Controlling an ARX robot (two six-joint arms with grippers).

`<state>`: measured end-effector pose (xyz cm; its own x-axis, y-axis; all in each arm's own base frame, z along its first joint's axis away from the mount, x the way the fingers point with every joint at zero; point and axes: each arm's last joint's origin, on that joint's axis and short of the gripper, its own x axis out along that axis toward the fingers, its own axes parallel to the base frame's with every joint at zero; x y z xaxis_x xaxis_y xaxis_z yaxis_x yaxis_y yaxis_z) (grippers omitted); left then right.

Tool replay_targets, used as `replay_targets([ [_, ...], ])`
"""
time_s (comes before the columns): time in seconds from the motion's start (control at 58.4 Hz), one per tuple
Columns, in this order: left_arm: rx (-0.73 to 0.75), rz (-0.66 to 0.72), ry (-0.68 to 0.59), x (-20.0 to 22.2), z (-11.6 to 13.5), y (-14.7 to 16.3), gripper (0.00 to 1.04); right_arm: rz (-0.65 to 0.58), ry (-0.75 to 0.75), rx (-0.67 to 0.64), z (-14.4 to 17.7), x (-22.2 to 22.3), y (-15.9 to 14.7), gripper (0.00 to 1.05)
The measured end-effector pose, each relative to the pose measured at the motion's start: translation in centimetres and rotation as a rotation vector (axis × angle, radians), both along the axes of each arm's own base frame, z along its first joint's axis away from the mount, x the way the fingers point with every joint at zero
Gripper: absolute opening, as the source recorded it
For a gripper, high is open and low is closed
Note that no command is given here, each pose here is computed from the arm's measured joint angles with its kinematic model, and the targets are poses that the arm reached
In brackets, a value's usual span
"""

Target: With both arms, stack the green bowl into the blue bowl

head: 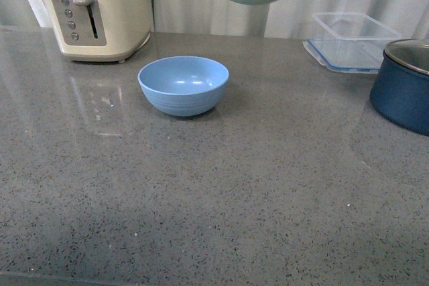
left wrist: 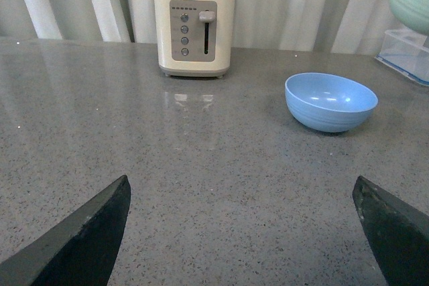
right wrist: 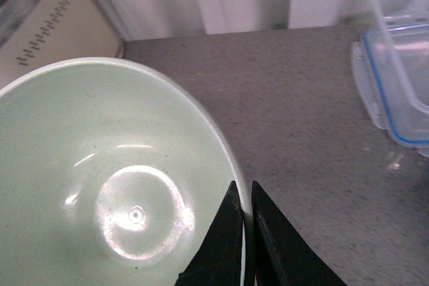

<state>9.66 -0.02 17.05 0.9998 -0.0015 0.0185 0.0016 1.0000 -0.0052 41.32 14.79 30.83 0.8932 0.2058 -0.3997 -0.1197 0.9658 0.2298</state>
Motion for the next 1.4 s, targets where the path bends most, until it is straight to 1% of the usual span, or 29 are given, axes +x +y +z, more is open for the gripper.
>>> replay_targets([
  [0.12,0.0,0.0,0.0,0.0,0.0,0.0,0.98,0.049,0.006,-0.003,-0.6,0.4,2.5,0.01],
  [0.24,0.0,0.0,0.0,0.0,0.0,0.0,0.98,0.089,0.041,-0.023,-2.5,0.7,4.9,0.01],
  [0.394,0.0,0.0,0.0,0.0,0.0,0.0,0.98,0.121,0.092,-0.054,-4.9,1.0,6.8,0.01],
  [0.634,0.0,0.0,0.0,0.0,0.0,0.0,0.98,0.121,0.118,-0.091,-6.6,1.4,8.0,0.01],
  [0.788,0.0,0.0,0.0,0.0,0.0,0.0,0.98,0.115,0.145,-0.125,-8.2,1.7,8.3,0.01],
  [0.908,0.0,0.0,0.0,0.0,0.0,0.0,0.98,0.102,0.153,-0.141,-8.8,1.9,8.2,0.01],
  [0.925,0.0,0.0,0.0,0.0,0.0,0.0,0.98,0.103,0.152,-0.143,-8.8,1.9,8.2,0.03],
  [1.01,0.0,0.0,0.0,0.0,0.0,0.0,0.98,0.098,0.141,-0.134,-8.6,2.2,7.8,0.2],
  [1.027,0.0,0.0,0.0,0.0,0.0,0.0,0.98,0.1,0.139,-0.131,-8.6,2.2,7.8,0.22],
  [1.045,0.0,0.0,0.0,0.0,0.0,0.0,0.98,0.105,0.136,-0.124,-8.5,2.1,7.6,0.27],
  [1.113,0.0,0.0,0.0,0.0,0.0,0.0,0.98,0.115,0.121,-0.099,-8.0,1.7,7.0,0.41],
  [1.164,0.0,0.0,0.0,0.0,0.0,0.0,0.98,0.124,0.082,-0.055,-7.0,1.2,6.3,0.52],
  [1.216,0.0,0.0,0.0,0.0,0.0,0.0,0.98,0.123,-0.015,-0.011,-5.5,0.3,5.3,0.63],
  [1.233,0.0,0.0,0.0,0.0,0.0,0.0,0.98,0.118,-0.09,0.007,-4.6,-0.4,4.6,0.68],
  [1.284,0.0,0.0,0.0,0.0,0.0,0.0,0.98,0.08,-0.267,0.032,-2.5,-2.4,3.0,0.78],
  [1.301,0.0,0.0,0.0,0.0,0.0,0.0,0.98,0.018,-0.353,0.017,-1.4,-3.7,2.0,0.77],
  [1.336,0.0,0.0,0.0,0.0,0.0,0.0,0.98,-0.083,-0.439,-0.026,-0.6,-5.8,0.2,0.7],
  [1.37,0.0,0.0,0.0,0.0,0.0,0.0,0.98,-0.141,-0.481,-0.049,-0.3,-7.5,-1.2,0.65],
  [1.404,0.0,0.002,0.0,0.0,0.0,0.0,0.98,-0.165,-0.51,-0.073,-0.3,-9.1,-2.5,0.59],
])
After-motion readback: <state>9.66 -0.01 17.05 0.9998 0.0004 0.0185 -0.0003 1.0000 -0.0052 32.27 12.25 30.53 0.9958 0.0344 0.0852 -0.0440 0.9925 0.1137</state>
